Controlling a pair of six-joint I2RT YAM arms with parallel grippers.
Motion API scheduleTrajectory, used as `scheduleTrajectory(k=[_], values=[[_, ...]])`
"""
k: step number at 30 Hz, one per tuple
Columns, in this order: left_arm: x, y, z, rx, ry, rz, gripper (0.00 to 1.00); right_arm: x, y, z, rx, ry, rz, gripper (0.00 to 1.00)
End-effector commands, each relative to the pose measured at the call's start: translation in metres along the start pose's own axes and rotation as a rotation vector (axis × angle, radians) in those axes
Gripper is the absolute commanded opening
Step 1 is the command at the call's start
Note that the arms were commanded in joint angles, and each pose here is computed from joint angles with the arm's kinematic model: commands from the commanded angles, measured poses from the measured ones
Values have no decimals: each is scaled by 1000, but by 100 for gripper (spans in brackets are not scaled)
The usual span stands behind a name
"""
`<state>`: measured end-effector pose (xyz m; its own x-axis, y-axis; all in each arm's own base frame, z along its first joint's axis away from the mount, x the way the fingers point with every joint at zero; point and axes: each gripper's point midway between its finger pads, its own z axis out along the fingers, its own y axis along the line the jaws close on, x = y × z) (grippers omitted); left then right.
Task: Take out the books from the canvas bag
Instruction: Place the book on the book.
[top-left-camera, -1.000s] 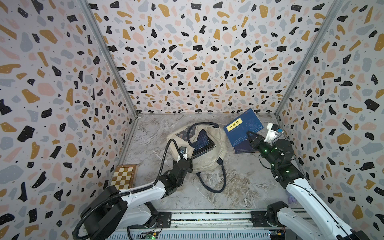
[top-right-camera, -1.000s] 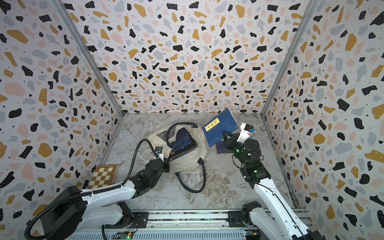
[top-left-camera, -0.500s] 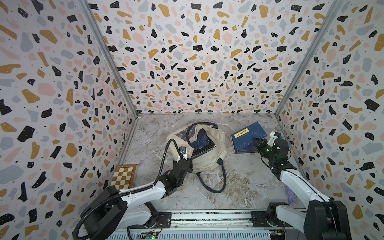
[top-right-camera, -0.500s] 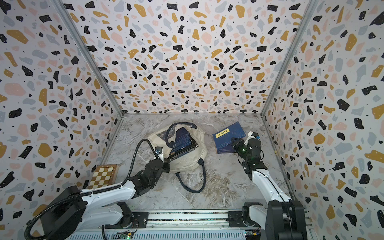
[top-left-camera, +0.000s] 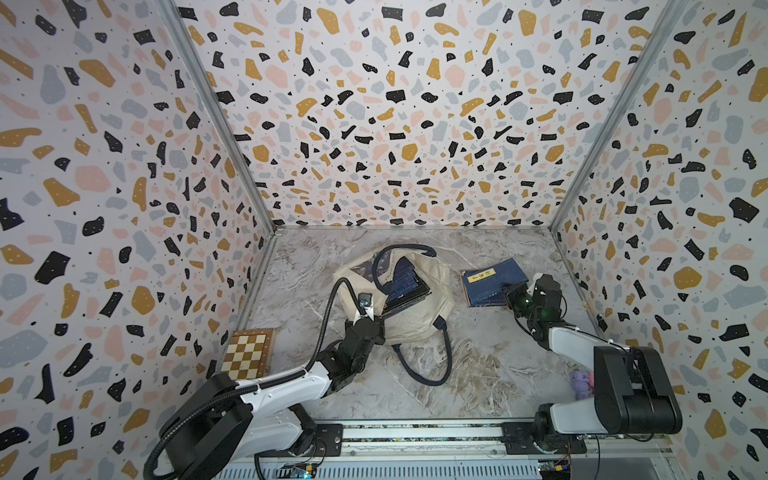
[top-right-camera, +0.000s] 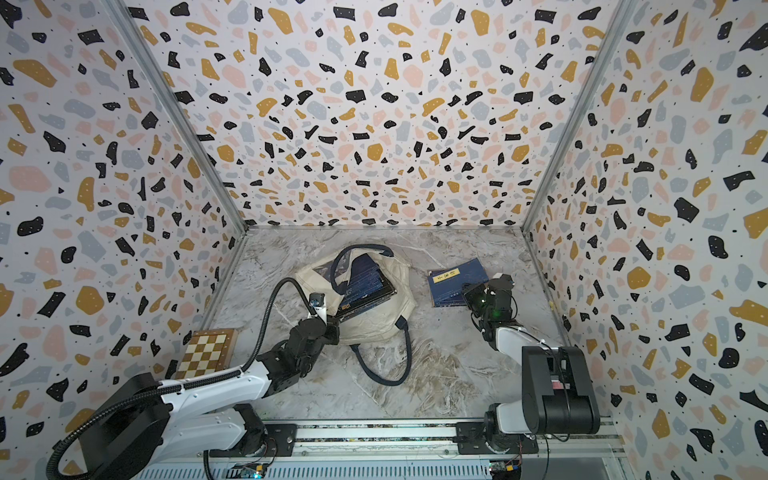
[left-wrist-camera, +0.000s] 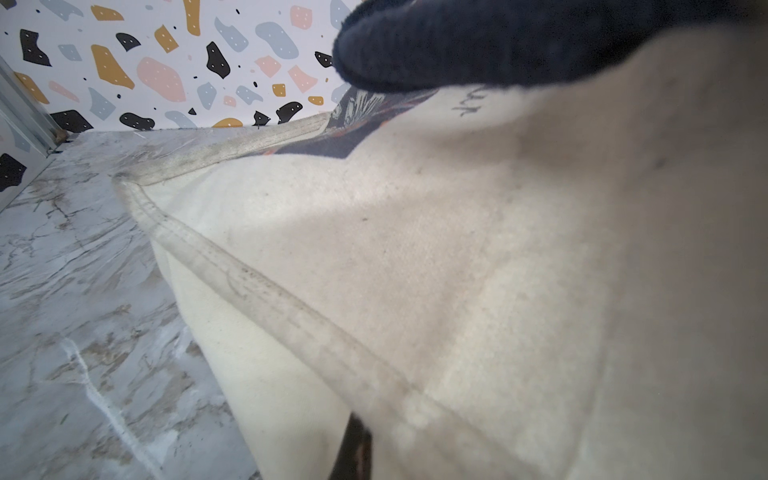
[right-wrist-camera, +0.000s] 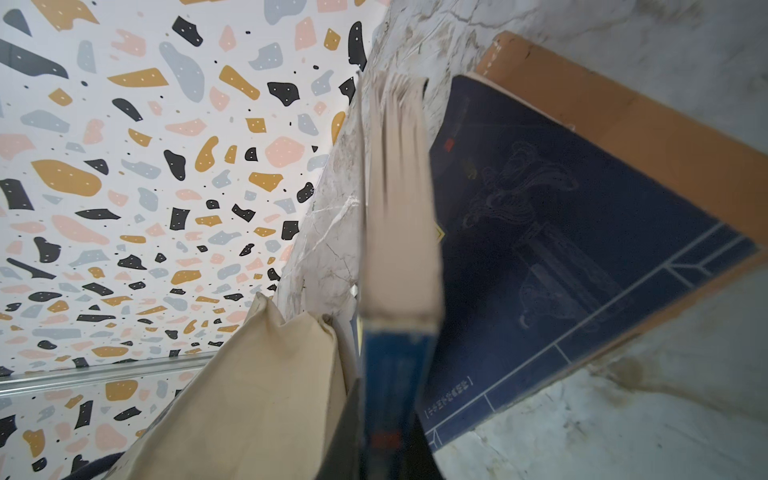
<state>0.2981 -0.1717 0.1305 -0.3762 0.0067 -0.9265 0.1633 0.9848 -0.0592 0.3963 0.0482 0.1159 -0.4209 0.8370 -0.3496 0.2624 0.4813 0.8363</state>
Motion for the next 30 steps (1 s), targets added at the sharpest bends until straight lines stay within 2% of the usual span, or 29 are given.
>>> scheduleTrajectory(k=[1, 4, 9, 12, 19, 24, 25, 30], values=[[-25, -1, -4, 0, -76, -40, 0, -14, 1, 7, -1, -55, -1, 0], [-26, -1, -4, 3, -79, -42, 0, -13, -17, 11, 43, -72, 46, 0], [-25, -1, -4, 4, -78, -42, 0, -8, -16, 22, 40, -42, 50, 0], [-25, -1, -3, 2, -76, -39, 0, -11, -28, 19, 67, -76, 110, 0], [-24, -3, -2, 6, -74, -39, 0, -5, -12, 23, -35, -54, 156, 0], [-24, -3, -1, 4, -72, -38, 0, 5, -17, 32, -6, -12, 158, 0], [-24, -3, -1, 3, -73, -38, 0, 6, -21, 31, 11, -14, 167, 2], [-24, -3, -2, 7, -72, -38, 0, 9, -27, 31, 41, 2, 166, 23]])
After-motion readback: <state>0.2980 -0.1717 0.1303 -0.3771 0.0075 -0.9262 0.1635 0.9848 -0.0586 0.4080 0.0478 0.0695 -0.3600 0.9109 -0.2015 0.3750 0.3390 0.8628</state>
